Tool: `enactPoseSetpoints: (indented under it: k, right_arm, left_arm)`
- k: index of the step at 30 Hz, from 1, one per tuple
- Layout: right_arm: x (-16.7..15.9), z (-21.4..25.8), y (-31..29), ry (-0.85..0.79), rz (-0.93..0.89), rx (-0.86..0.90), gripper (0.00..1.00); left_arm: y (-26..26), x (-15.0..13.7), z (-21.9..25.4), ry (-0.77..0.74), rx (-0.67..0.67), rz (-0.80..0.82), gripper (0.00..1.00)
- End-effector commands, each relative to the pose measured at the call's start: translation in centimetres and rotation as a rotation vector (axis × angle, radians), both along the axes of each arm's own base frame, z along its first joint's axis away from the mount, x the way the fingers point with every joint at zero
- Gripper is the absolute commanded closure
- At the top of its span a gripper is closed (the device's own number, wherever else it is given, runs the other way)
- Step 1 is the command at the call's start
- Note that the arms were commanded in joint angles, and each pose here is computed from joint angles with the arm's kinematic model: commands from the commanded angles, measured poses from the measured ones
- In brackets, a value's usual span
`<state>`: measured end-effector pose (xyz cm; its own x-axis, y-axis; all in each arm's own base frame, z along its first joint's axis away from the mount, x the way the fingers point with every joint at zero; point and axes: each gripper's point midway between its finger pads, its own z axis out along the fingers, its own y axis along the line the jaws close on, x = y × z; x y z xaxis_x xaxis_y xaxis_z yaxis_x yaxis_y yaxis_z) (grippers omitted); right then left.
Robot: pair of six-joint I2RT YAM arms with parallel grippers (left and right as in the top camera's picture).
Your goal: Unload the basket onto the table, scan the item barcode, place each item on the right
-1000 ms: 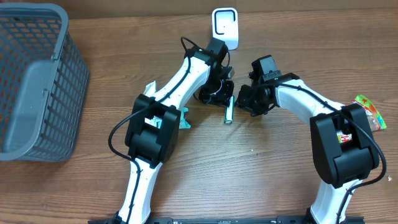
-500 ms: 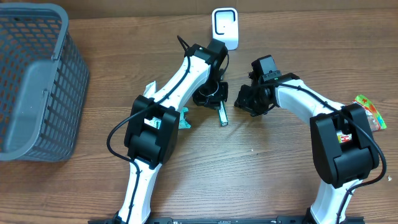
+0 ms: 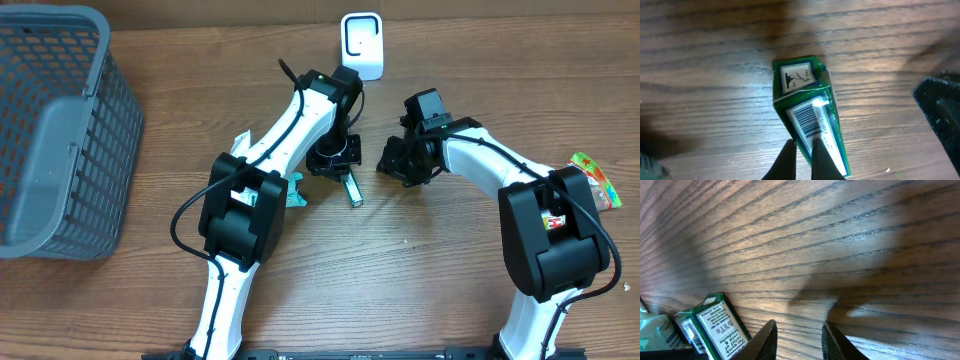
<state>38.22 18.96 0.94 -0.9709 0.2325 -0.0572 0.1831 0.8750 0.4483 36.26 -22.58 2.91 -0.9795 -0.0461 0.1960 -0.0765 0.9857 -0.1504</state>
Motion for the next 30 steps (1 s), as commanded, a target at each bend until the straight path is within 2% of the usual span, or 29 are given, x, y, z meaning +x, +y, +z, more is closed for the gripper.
enactPoseSetpoints:
  k: [1,3,5,9,13,17,22,26,30]
  right_arm:
    - [-0.3,-0.3,0.3,0.008,0.006,0.004,0.69]
    - [-0.2,-0.3,0.4,0.005,0.011,0.009,0.68]
    - [-0.1,0.0,1.0,-0.016,0.047,0.039,0.63]
    - [0.1,0.7,2.2,-0.057,0.119,0.096,0.55]
    - [-0.1,1.1,3.0,-0.078,0.176,0.128,0.55]
    - [-0.4,1.4,4.0,-0.087,0.205,0.152,0.55]
    - [-1.1,1.3,5.1,-0.088,0.235,0.148,0.54]
    - [-1.1,1.2,5.1,-0.092,0.236,0.129,0.55]
    - [-0.9,1.0,4.8,-0.094,0.225,0.109,0.65]
  left_arm:
    - [1.7,0.0,-1.4,0.011,0.108,0.100,0.96]
    - [1.6,0.2,-1.3,0.008,0.096,0.100,0.96]
    - [1.5,0.7,-1.1,-0.005,0.076,0.093,0.96]
    - [1.7,2.7,0.1,-0.041,-0.011,0.087,0.96]
    - [2.0,5.2,2.6,-0.101,-0.110,0.054,0.96]
    - [3.1,6.4,4.5,-0.130,-0.119,0.069,0.96]
    - [2.2,4.8,4.1,-0.046,-0.166,0.109,0.96]
    - [1.7,3.4,2.8,0.010,-0.145,0.148,0.96]
    - [0.8,2.3,1.7,0.060,-0.183,0.154,0.96]
